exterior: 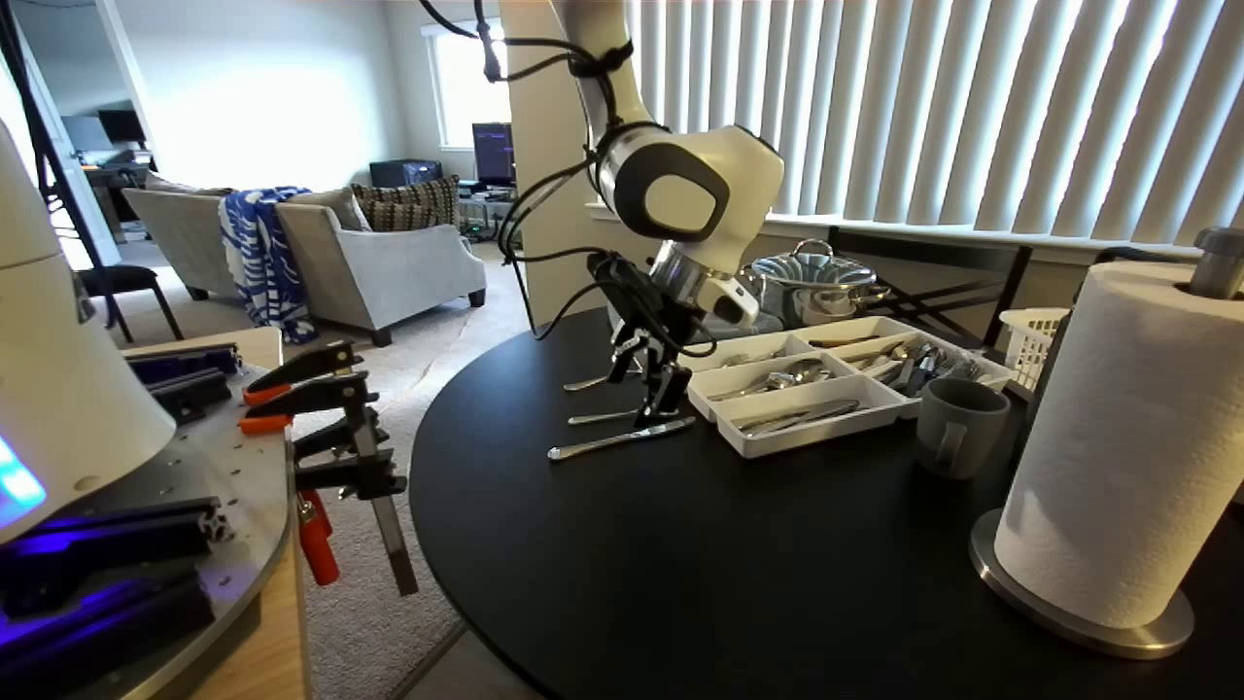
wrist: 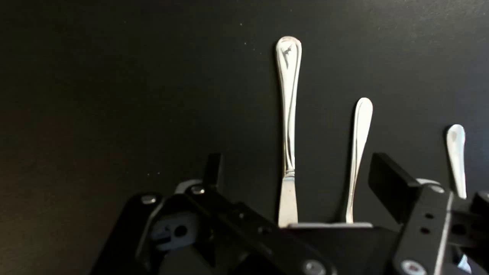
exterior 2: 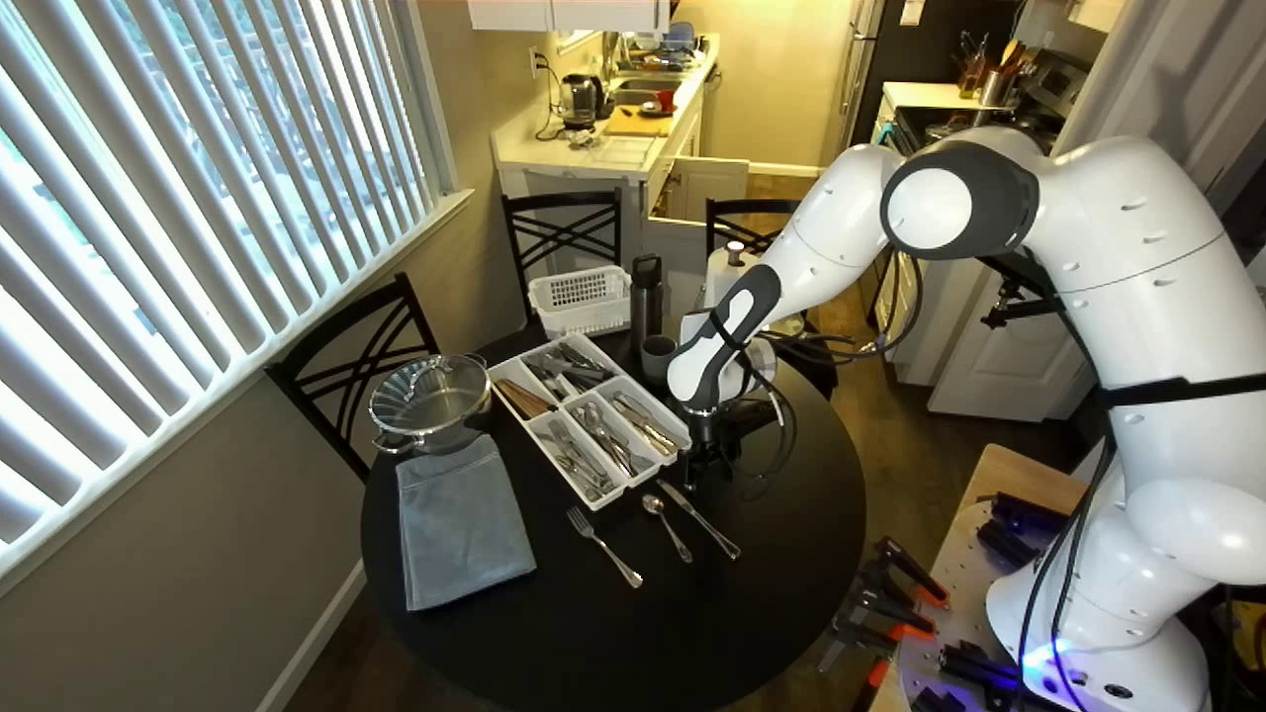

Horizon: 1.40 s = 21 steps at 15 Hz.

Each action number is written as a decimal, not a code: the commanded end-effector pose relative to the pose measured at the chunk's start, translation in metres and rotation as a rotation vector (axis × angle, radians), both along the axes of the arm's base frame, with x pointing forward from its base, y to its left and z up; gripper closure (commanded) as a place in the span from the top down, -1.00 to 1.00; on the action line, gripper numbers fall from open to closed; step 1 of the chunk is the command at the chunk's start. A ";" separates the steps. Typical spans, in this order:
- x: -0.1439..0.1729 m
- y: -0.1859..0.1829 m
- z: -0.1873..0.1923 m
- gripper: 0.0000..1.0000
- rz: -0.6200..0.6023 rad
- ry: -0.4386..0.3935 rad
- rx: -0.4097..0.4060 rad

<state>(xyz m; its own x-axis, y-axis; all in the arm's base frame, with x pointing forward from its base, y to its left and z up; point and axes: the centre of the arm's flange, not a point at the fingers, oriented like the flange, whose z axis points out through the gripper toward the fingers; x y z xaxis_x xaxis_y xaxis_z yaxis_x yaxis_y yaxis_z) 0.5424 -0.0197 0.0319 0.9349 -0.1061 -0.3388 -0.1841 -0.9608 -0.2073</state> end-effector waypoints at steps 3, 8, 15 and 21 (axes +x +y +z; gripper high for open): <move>-0.017 -0.004 0.040 1.00 0.040 -0.069 -0.009; -0.024 -0.002 0.068 1.00 0.114 -0.205 0.002; -0.025 -0.001 0.087 1.00 0.172 -0.377 0.036; -0.009 0.000 0.081 1.00 0.156 -0.367 0.025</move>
